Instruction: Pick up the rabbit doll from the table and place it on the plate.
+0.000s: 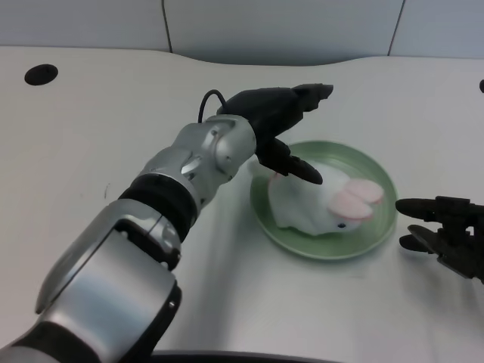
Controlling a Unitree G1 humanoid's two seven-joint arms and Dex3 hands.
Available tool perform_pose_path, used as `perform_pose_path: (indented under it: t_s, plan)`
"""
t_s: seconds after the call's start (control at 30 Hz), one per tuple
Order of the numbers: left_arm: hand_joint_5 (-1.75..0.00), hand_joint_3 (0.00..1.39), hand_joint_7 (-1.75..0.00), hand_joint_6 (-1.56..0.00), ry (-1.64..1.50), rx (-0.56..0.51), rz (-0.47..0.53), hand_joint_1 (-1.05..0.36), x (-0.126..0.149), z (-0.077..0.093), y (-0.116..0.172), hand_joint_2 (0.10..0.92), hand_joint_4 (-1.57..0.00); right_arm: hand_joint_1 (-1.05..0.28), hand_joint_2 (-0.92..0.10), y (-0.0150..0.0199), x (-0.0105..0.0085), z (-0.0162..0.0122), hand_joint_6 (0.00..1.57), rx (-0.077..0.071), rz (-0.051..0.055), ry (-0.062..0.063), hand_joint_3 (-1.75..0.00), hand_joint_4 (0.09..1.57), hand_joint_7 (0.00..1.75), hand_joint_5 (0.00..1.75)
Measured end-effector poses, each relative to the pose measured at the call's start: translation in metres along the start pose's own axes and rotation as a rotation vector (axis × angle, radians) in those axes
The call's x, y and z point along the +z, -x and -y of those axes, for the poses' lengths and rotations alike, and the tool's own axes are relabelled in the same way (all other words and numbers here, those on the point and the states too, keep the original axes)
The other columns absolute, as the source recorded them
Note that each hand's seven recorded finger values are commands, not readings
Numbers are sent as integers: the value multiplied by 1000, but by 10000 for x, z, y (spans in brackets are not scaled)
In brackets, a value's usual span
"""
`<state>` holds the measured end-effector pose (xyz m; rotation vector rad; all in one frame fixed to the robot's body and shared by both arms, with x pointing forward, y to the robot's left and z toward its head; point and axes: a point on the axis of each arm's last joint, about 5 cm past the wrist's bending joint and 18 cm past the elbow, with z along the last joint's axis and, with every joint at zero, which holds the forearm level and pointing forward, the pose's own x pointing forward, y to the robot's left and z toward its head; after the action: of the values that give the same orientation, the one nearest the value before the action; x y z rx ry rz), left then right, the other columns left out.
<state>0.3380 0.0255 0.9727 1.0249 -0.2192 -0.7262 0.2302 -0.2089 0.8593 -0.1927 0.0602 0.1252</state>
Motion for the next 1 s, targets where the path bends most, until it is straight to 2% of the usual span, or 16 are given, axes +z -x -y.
perform_pose_path:
  t_s: [0.07, 0.13, 0.2, 0.27, 0.33, 0.4, 0.43, 0.5, 0.6, 0.63, 0.8, 0.87, 0.9, 0.97, 1.0]
  plan:
    - [-145, 26, -85, -251, 133, 27, 30, -751, -170, -117, 107, 920, -214, -420, -921, 2, -6, 8, 911, -3, 2, 1, -170, 1010, 1, 209]
    - [-164, 35, -78, -254, 204, 51, 24, -730, -347, -205, 221, 921, -225, -417, -921, 11, -25, 27, 916, -10, -8, 1, -168, 1005, 3, 208]
    - [-172, 43, -74, -253, 272, 63, 18, -721, -521, -228, 346, 921, -228, -415, -921, 15, -31, 39, 919, -15, -12, -1, -167, 1002, 5, 208]
    - [-218, 95, -67, -264, 345, 85, 32, -672, -670, -204, 475, 921, -256, -412, -921, 3, -21, 38, 920, -15, -6, 0, -167, 1004, 5, 209]
    - [-233, 105, -64, -268, 399, 101, 32, -662, -802, -153, 598, 921, -259, -409, -921, -6, -11, 41, 920, -18, 5, 3, -168, 1005, 4, 210]
    - [-241, 107, -62, -269, 423, 101, 23, -660, -865, -117, 658, 921, -257, -409, -921, -7, -10, 41, 920, -19, 8, 4, -168, 1005, 4, 210]
    - [-282, 150, -69, -296, 443, 116, 34, -606, -884, -117, 695, 921, -304, -405, -921, -16, -6, 35, 921, -16, 10, 4, -172, 1007, 4, 212]
    - [-388, 205, -63, -343, 530, 207, 75, -544, -955, -92, 839, 921, -349, -400, -921, -29, 0, 34, 927, -15, 14, 4, -178, 1012, 7, 216]
    - [-498, 236, -48, -378, 613, 269, 45, -528, -1103, 12, 1078, 921, -355, -405, -921, -20, -15, 61, 925, -23, 4, 6, -184, 1002, 5, 212]
    - [-650, 258, -49, -431, 638, 276, 28, -508, -1139, 47, 1133, 921, -410, -407, -921, -21, -17, 63, 928, -24, 2, 6, -185, 998, 6, 211]
    - [-942, 280, -57, -553, 824, 316, -32, -500, -1264, 198, 1371, 921, -424, -416, -921, -29, -12, 60, 930, -18, 2, 1, -178, 991, 5, 209]
    - [-1203, 326, -87, -667, 917, 336, -73, -501, -1292, 231, 1458, 921, -445, -416, -921, -31, -13, 58, 924, -17, 2, 2, -179, 988, 2, 208]
    - [-1422, 387, -116, -726, 965, 350, -93, -490, -1302, 251, 1504, 921, -418, -424, -921, -32, -12, 59, 925, -17, 2, 2, -180, 988, 2, 207]
    - [-1590, 422, -143, -761, 1048, 368, -139, -482, -1317, 316, 1596, 921, -386, -430, -921, -31, -13, 61, 924, -17, 2, 2, -182, 987, 2, 207]
    - [-1613, 426, -147, -766, 1072, 365, -156, -481, -1317, 349, 1620, 921, -381, -431, -921, -30, -14, 62, 924, -18, 0, 1, -182, 987, 2, 206]
